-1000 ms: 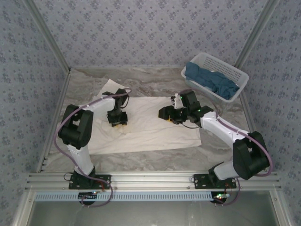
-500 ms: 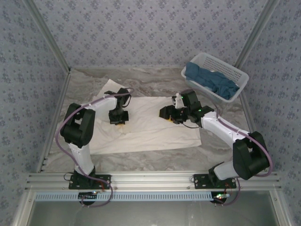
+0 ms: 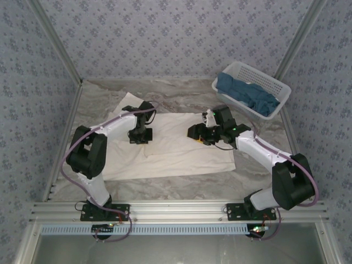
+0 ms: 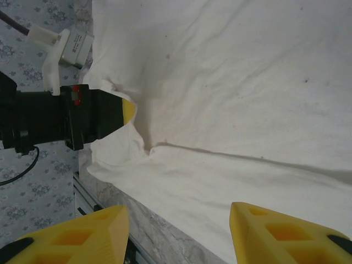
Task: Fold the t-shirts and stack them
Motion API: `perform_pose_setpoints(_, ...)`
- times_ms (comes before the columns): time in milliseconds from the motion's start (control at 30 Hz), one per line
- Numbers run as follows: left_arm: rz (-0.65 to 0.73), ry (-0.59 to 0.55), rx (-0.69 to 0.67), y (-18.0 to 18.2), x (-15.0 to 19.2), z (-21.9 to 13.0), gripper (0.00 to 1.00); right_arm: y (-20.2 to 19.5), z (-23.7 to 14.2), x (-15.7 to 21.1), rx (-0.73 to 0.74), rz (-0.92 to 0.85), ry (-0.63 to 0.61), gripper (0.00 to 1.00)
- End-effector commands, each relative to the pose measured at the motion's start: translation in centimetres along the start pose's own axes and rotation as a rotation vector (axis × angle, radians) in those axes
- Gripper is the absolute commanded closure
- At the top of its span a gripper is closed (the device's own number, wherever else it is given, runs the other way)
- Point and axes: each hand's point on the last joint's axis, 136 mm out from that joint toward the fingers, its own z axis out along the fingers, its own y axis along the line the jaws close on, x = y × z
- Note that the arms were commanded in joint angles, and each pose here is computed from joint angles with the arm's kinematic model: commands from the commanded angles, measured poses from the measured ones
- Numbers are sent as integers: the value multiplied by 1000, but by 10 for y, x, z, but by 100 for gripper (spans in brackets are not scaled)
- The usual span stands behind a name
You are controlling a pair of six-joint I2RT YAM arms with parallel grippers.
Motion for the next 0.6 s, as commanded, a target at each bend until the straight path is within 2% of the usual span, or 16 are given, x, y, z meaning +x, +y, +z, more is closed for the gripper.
perform_pose_setpoints(0, 9, -15, 9, -5, -2, -8, 100, 2, -2, 2, -21, 4, 11, 47)
perform_pose_setpoints(367, 56, -3, 16, -14, -3, 6, 100, -10, -2, 7, 19, 31, 18, 47)
perform_pose_setpoints(400, 59, -1, 4, -12, -3, 7, 97, -13, -2, 7, 28, 36, 16, 47)
perform_pose_setpoints(433, 57, 1, -10, -10, -2, 8, 88, -16, -3, 7, 42, 42, 11, 47)
perform_pose_setpoints(500, 42, -20, -35, -5, -5, 2, 60, -33, -9, 8, 126, 75, -8, 46)
perform_pose_setpoints(567, 10, -56, -54, 2, -8, -11, 47, -64, -22, 11, 265, 133, -28, 46)
